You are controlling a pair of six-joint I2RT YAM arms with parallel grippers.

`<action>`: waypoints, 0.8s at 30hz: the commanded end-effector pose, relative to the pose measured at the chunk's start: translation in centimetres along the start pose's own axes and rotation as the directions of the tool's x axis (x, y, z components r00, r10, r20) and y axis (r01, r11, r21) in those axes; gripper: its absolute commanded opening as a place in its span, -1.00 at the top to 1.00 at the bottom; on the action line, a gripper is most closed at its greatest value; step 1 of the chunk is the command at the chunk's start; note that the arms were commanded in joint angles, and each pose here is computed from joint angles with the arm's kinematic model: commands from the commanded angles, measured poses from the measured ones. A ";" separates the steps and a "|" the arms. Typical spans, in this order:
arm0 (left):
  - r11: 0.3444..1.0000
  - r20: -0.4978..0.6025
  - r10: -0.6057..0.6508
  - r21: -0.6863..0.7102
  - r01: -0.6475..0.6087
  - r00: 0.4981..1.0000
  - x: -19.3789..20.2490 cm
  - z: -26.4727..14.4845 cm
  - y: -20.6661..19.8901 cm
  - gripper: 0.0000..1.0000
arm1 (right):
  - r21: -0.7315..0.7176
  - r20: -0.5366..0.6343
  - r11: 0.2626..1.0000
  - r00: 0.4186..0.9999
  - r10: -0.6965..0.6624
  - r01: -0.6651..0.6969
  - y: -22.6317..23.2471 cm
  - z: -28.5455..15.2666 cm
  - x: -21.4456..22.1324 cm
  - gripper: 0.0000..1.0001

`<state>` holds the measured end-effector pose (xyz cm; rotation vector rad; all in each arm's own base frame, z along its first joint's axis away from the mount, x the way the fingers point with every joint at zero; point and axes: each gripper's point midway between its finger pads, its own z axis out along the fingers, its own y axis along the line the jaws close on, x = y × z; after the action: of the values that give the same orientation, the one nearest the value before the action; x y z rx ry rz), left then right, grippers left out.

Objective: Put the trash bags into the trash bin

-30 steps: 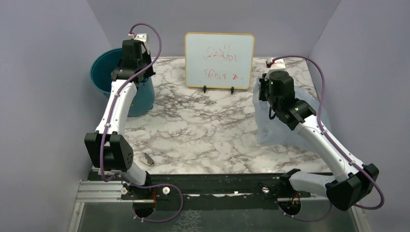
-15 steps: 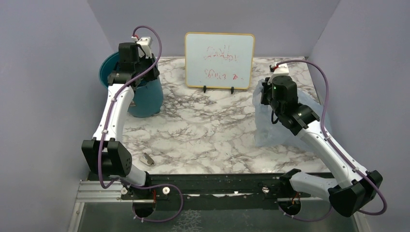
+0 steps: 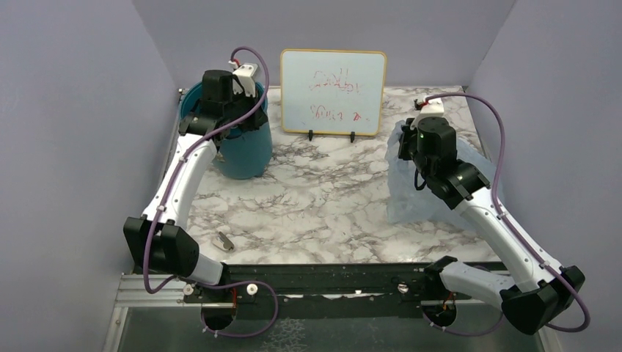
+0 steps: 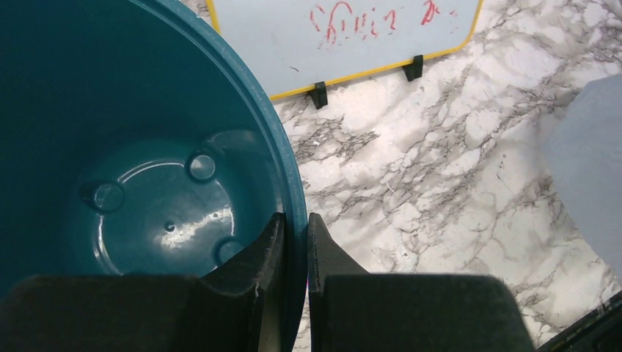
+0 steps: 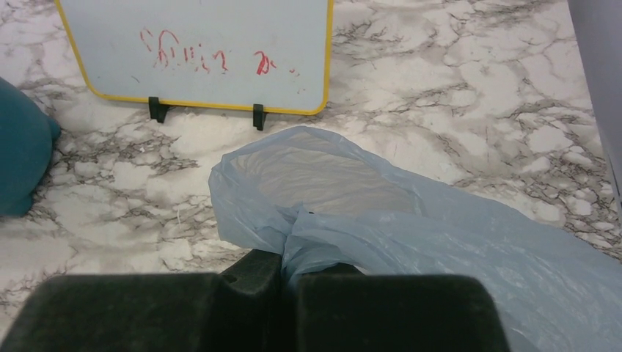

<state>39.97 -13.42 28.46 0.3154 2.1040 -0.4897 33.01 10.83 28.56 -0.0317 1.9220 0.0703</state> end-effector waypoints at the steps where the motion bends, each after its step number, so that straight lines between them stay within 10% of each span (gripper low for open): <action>1: 0.996 0.000 -0.006 0.085 0.006 1.000 0.3 -1.4 -3.1 1.00 | 0.011 -0.011 1.000 1.000 0.016 -0.016 -0.4 -0.5 0.5 0.94; 24: 0.943 -0.060 0.154 0.306 -0.129 0.986 3.4 -2.3 -12.4 1.00 | -0.006 -0.010 1.000 0.999 0.031 -0.031 0.2 -0.2 0.2 0.94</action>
<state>33.95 -21.28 28.59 0.5953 2.0865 -0.6121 32.93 10.89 28.48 -0.0127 1.9236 0.0844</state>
